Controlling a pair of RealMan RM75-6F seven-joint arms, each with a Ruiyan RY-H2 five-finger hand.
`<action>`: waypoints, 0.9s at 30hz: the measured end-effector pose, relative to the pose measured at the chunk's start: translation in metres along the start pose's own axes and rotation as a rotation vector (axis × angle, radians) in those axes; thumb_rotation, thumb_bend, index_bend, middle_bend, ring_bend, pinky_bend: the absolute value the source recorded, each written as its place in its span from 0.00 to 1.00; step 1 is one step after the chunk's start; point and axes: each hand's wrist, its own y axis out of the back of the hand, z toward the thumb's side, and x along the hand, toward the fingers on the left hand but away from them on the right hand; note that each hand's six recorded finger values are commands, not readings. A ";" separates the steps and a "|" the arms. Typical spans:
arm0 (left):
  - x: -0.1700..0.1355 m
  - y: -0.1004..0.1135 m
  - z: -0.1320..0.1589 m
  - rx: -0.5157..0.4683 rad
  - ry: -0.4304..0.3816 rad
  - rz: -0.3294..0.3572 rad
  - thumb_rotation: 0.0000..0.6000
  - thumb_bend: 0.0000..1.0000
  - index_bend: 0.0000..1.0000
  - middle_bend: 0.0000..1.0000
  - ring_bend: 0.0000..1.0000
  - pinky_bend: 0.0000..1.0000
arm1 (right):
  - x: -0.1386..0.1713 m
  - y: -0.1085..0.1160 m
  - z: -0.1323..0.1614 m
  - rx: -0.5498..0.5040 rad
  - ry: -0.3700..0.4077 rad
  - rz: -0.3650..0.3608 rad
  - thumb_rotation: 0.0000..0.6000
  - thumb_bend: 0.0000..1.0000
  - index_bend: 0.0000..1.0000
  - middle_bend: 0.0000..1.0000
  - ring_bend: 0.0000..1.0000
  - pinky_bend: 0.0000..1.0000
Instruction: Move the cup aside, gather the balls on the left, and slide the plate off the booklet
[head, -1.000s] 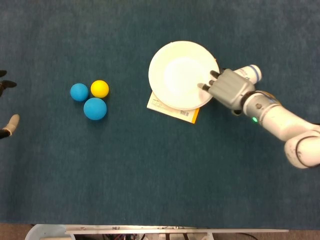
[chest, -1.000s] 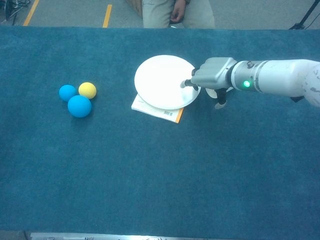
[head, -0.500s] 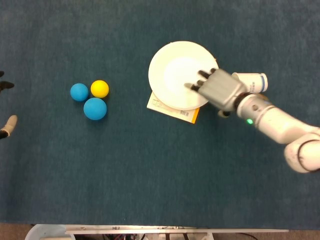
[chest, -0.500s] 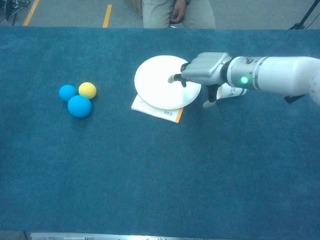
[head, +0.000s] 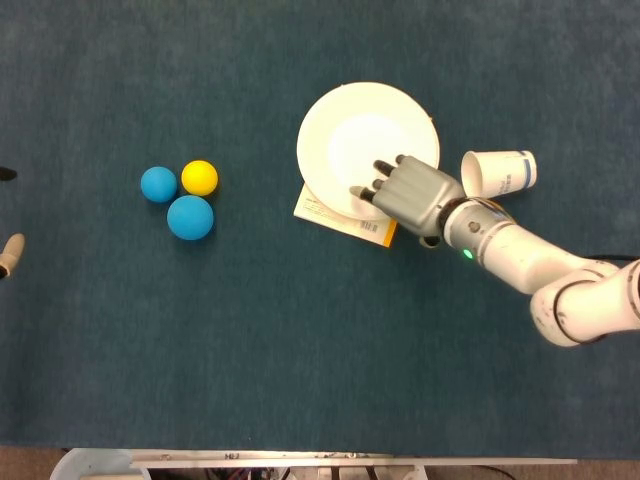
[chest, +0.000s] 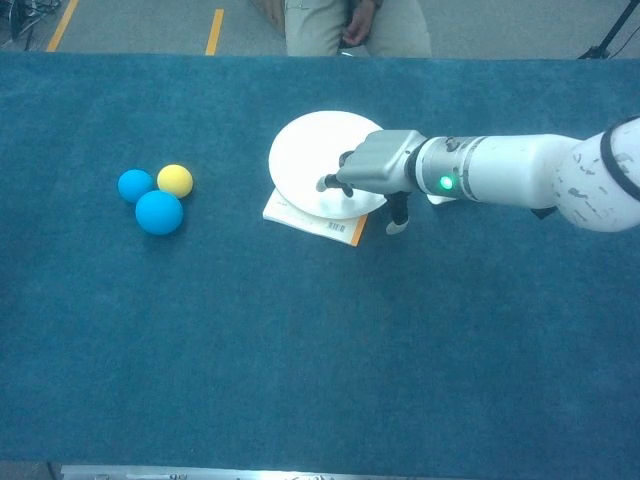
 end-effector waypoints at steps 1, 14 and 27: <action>0.000 0.000 0.001 -0.001 -0.002 0.000 1.00 0.28 0.26 0.16 0.07 0.09 | 0.001 -0.002 -0.001 0.002 -0.003 0.006 1.00 0.17 0.07 0.29 0.08 0.23; 0.000 -0.001 0.005 -0.002 -0.015 0.000 1.00 0.28 0.26 0.16 0.07 0.09 | 0.015 -0.026 -0.019 0.000 -0.030 0.061 1.00 0.17 0.07 0.29 0.09 0.23; 0.001 -0.003 0.009 0.000 -0.024 -0.006 1.00 0.28 0.26 0.16 0.07 0.09 | 0.042 -0.051 -0.055 -0.031 -0.088 0.099 1.00 0.17 0.07 0.29 0.09 0.24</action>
